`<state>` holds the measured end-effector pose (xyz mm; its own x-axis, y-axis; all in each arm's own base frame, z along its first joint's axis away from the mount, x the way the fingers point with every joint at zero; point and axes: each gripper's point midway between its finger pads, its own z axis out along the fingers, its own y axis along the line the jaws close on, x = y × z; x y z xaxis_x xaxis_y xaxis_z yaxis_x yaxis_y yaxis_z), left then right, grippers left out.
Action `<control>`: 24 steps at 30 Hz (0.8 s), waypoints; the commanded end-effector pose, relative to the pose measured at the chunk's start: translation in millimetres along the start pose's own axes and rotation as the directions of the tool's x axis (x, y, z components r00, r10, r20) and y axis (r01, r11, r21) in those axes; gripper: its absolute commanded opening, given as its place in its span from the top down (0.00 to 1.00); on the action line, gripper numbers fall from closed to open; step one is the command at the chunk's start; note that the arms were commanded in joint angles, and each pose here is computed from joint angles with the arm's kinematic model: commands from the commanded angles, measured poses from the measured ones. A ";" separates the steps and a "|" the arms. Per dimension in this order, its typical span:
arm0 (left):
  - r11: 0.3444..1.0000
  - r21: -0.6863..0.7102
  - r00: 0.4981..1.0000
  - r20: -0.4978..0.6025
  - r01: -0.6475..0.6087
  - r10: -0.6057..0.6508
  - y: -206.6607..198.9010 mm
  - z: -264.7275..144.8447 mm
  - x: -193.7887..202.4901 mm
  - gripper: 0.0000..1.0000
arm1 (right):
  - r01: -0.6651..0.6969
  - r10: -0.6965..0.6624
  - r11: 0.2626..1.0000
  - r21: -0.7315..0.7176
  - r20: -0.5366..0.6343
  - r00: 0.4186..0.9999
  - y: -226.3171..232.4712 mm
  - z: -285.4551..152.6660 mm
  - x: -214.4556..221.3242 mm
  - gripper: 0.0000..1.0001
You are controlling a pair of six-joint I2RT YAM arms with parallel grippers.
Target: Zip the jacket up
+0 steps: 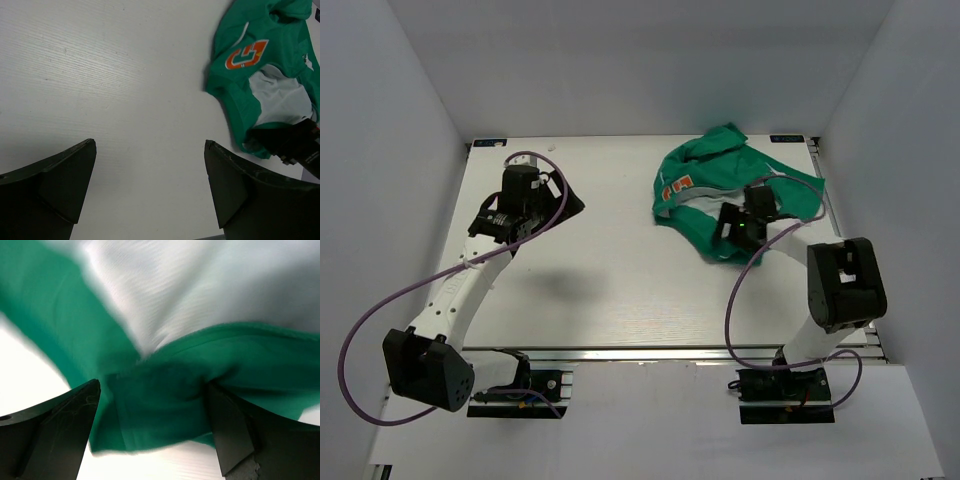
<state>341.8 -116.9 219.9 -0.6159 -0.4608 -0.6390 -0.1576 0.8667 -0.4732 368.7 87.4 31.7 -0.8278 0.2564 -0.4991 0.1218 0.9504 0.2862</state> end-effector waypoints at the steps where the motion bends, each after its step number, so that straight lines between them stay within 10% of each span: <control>1: 1.000 0.025 1.000 0.006 -0.003 0.003 -3.6 -0.9 -1.4 0.02 | 0.057 -0.084 0.980 -0.192 -0.131 0.988 87.1 5.3 70.1 0.11; 6: 1.000 -0.019 1.000 0.021 0.000 0.000 3.7 -7.0 -4.9 0.02 | 0.179 -0.293 0.880 -0.439 -0.206 0.934 209.8 -1.8 145.9 0.11; 13: 0.994 -0.112 1.000 0.024 0.016 -0.013 19.2 -12.4 -5.6 0.02 | 0.282 -0.343 0.746 -0.603 0.014 0.939 298.9 -72.0 96.6 0.11; 17: 0.993 -0.120 0.998 -0.052 0.012 -0.018 26.7 -7.6 16.5 0.02 | 0.280 -0.229 0.789 -0.547 0.162 0.960 266.8 -120.0 34.4 0.11; 24: 0.998 0.060 0.916 -0.401 -0.003 0.027 29.5 5.4 136.8 0.02 | -0.045 0.065 0.981 -0.189 0.105 0.992 71.8 -107.7 32.8 0.11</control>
<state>297.9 -125.8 150.3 -0.7687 -0.4124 -0.4890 -0.1856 0.8754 -0.4464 326.5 203.0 192.4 -0.6692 0.2988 -0.6804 -0.1980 0.8108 0.5508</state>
